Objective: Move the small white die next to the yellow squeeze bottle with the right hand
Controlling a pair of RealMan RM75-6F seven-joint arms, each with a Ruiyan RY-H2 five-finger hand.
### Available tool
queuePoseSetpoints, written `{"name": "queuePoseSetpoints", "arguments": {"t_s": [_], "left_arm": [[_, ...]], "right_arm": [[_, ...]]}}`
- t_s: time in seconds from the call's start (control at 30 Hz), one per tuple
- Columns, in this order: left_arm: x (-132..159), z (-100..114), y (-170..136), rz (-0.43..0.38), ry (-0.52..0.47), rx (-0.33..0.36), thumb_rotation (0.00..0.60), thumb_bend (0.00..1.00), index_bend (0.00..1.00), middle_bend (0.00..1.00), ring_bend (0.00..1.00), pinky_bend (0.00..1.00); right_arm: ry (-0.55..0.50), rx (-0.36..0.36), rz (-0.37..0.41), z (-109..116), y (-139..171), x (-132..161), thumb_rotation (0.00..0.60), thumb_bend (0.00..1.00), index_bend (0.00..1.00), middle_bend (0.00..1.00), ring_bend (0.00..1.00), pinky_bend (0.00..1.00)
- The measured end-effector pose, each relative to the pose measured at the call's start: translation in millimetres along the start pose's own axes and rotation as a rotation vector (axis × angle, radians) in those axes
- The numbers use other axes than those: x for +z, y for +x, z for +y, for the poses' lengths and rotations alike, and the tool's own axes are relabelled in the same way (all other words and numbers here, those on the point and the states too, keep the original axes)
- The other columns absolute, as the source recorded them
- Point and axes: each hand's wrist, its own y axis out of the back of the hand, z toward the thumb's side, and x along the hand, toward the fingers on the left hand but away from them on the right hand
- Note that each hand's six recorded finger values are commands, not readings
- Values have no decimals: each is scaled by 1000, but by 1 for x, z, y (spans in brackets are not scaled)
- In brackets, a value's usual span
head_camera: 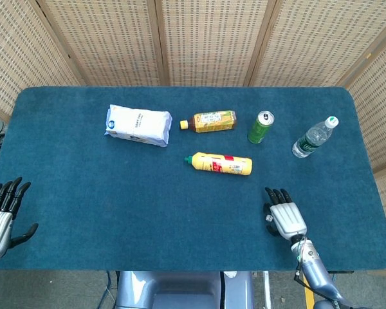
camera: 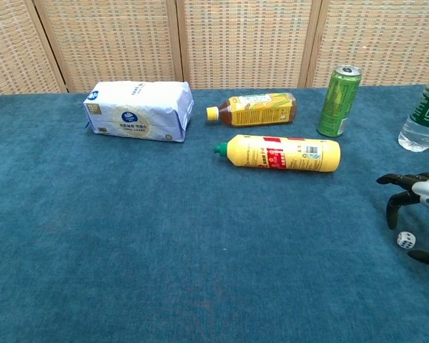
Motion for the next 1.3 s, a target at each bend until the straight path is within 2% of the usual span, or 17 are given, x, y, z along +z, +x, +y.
{"name": "queuePoseSetpoints", "arguments": {"t_s": [0.93,1.3], "left_arm": [[1,-2,0,-4,-3,-12,600,269,0,0,0,0],[1,-2,0,-6,-3,-12,600,269,0,0,0,0]], "right_arm": [[2,-4,1,-3,-6,3,600,337,465,93,12,0],[1,-12,-6,-3,-8,2,600,338,528,121,29,0]]}}
